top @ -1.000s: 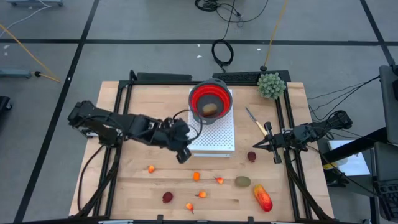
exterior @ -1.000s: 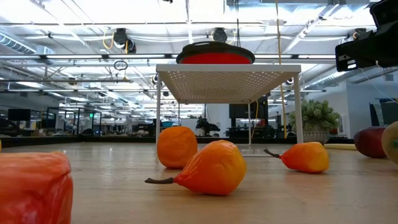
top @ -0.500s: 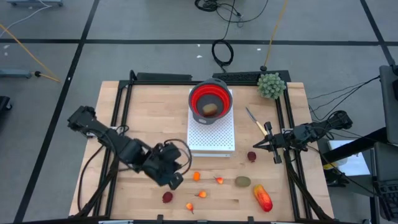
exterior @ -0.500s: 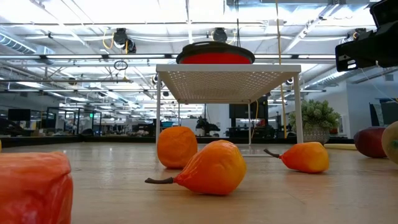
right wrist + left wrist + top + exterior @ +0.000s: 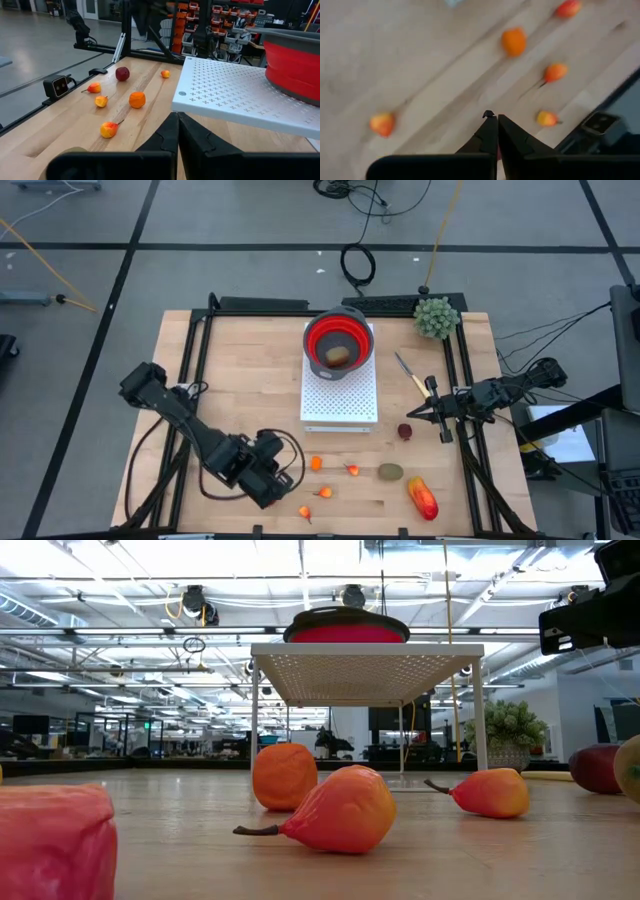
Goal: Pick & Place Fruit
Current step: Put the red pomegranate into the red strainer bowl
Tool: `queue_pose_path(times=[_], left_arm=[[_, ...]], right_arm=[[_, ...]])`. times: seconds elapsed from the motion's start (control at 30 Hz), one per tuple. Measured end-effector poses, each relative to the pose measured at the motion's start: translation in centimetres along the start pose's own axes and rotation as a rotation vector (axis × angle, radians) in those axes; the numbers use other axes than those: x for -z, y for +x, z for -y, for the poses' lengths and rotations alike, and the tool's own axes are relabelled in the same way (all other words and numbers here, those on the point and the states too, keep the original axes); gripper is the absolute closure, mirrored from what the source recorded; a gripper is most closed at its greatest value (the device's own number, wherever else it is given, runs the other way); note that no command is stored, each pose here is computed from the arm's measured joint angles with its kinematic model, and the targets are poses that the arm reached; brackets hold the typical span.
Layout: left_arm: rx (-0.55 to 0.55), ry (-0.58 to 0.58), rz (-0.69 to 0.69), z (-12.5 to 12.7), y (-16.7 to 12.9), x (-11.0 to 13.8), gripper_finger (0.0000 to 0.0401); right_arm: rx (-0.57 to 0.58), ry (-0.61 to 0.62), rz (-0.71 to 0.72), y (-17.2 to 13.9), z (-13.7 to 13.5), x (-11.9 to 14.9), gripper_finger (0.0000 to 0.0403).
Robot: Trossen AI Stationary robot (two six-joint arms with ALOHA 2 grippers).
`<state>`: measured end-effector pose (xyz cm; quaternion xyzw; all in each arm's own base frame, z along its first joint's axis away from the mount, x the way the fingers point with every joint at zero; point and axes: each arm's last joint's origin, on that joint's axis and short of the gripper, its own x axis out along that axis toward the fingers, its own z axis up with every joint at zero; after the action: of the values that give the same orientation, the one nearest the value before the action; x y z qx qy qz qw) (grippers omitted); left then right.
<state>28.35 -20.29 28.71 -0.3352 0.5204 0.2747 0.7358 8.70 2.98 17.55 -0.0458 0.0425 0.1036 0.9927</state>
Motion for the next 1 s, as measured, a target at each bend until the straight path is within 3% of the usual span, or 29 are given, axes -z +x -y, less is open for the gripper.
queue_pose_path(times=[0.17, 0.5, 0.73, 1.0], left_arm=[[-0.055, -0.045, -0.077, 0.6, 2.0, 0.8, 0.0396], [-0.248, -0.094, -0.270, 0.9, 6.4, 2.8, 0.0345], [-0.254, -0.097, -0.272, 1.1, 6.8, 3.8, 0.0295], [-0.238, -0.084, -0.254, 1.2, 6.6, 4.4, 0.0204]], right_arm=[[0.000, -0.001, 0.000, 0.0, 0.0, 0.0, 0.0403], [0.000, -0.001, 0.000, 0.0, 0.0, 0.0, 0.0403], [0.000, -0.001, 0.000, 0.0, 0.0, 0.0, 0.0403], [0.000, -0.001, 0.000, 0.0, 0.0, 0.0, 0.0403]])
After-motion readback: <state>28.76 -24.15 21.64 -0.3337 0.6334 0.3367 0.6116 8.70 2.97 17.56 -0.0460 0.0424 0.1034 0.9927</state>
